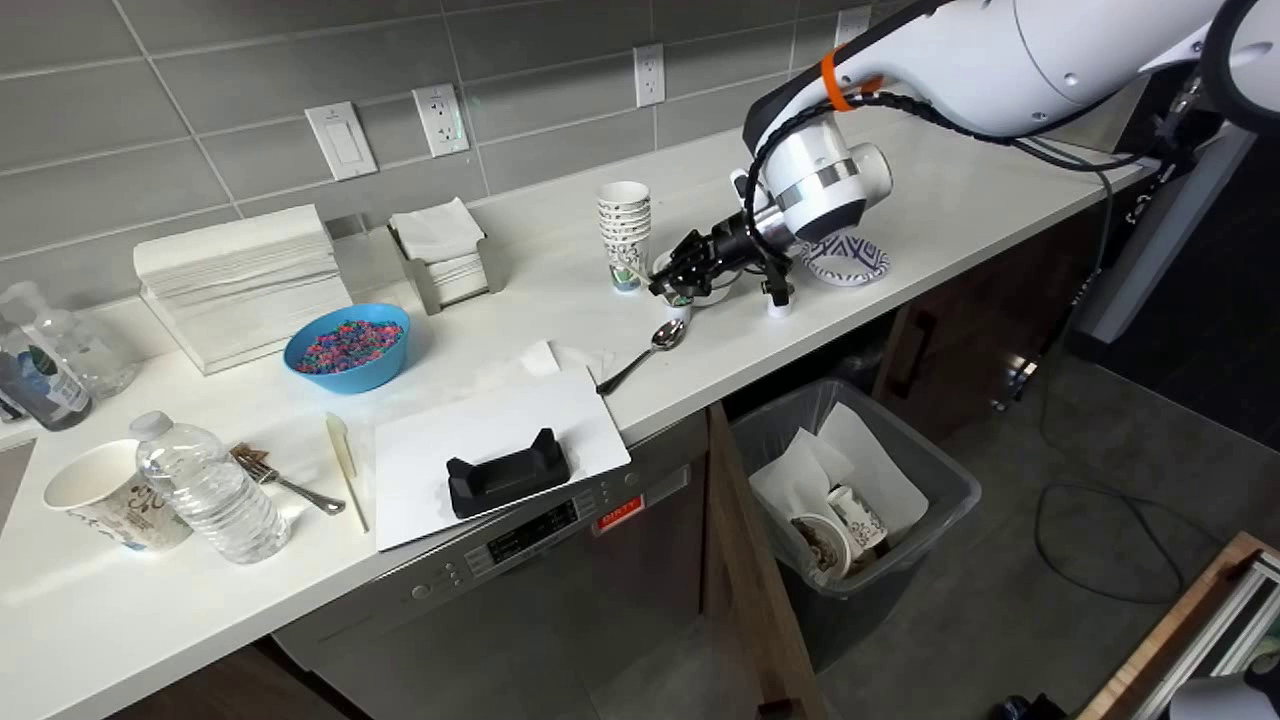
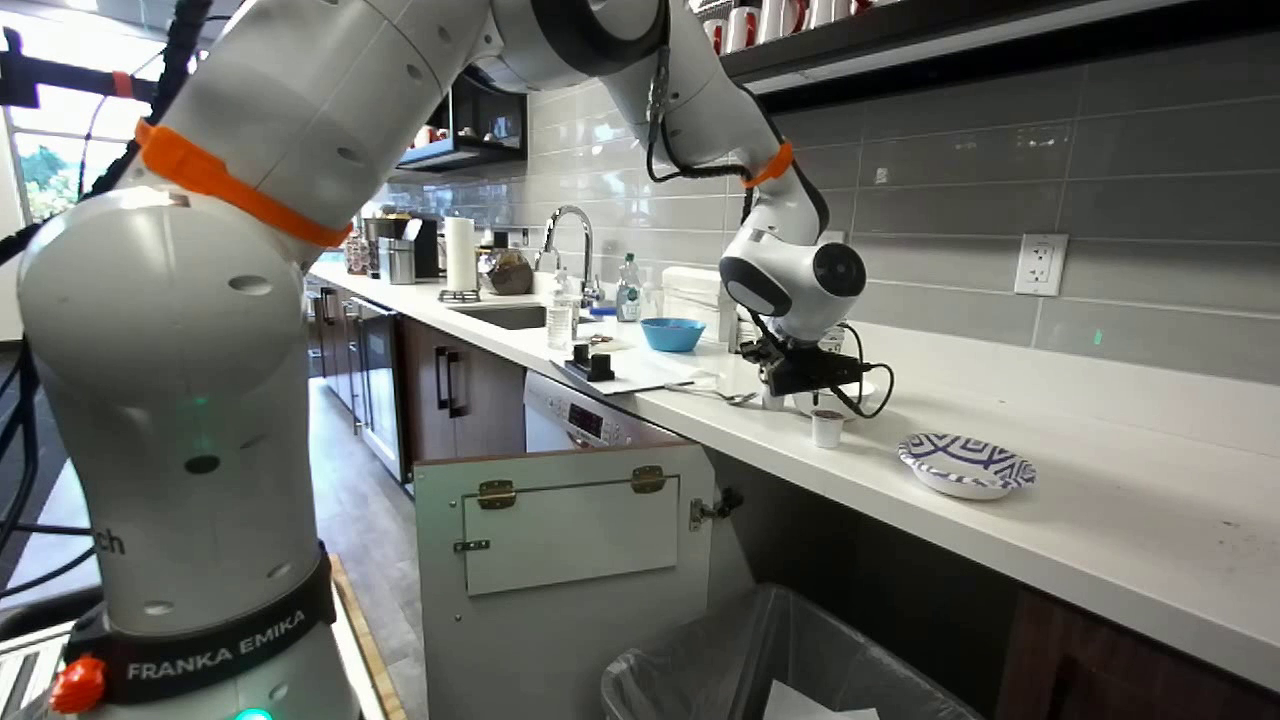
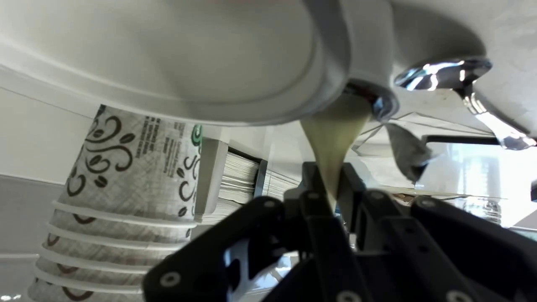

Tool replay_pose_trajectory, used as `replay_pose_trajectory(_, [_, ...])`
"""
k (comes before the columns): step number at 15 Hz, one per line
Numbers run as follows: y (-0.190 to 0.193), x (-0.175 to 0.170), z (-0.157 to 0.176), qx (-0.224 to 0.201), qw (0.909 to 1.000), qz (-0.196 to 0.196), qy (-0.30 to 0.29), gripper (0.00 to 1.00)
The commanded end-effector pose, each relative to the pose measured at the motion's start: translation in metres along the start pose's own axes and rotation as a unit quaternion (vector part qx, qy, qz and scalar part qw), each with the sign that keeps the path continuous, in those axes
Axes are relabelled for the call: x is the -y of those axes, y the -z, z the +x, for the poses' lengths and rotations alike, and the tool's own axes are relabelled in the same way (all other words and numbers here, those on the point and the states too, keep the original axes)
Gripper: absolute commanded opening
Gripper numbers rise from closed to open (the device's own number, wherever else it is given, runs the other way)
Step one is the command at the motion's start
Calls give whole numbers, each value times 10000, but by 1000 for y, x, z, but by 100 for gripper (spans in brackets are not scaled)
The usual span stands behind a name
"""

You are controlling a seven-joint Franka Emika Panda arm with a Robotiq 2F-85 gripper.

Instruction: Use the white spoon to collect some coffee beans from the coffee pod on the left then place them inside the white bowl.

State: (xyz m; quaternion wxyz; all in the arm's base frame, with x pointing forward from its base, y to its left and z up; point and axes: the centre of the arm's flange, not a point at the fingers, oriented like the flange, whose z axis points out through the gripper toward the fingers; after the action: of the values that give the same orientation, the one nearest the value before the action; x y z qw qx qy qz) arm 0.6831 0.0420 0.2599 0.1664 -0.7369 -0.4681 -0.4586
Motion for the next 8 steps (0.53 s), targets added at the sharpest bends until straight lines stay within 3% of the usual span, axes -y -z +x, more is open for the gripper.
replay_pose_trajectory(1, [-2,1,0,260,9996,67,-133,4])
replay_pose_trajectory(8, [0,1,6,459,9988,43,-149,4])
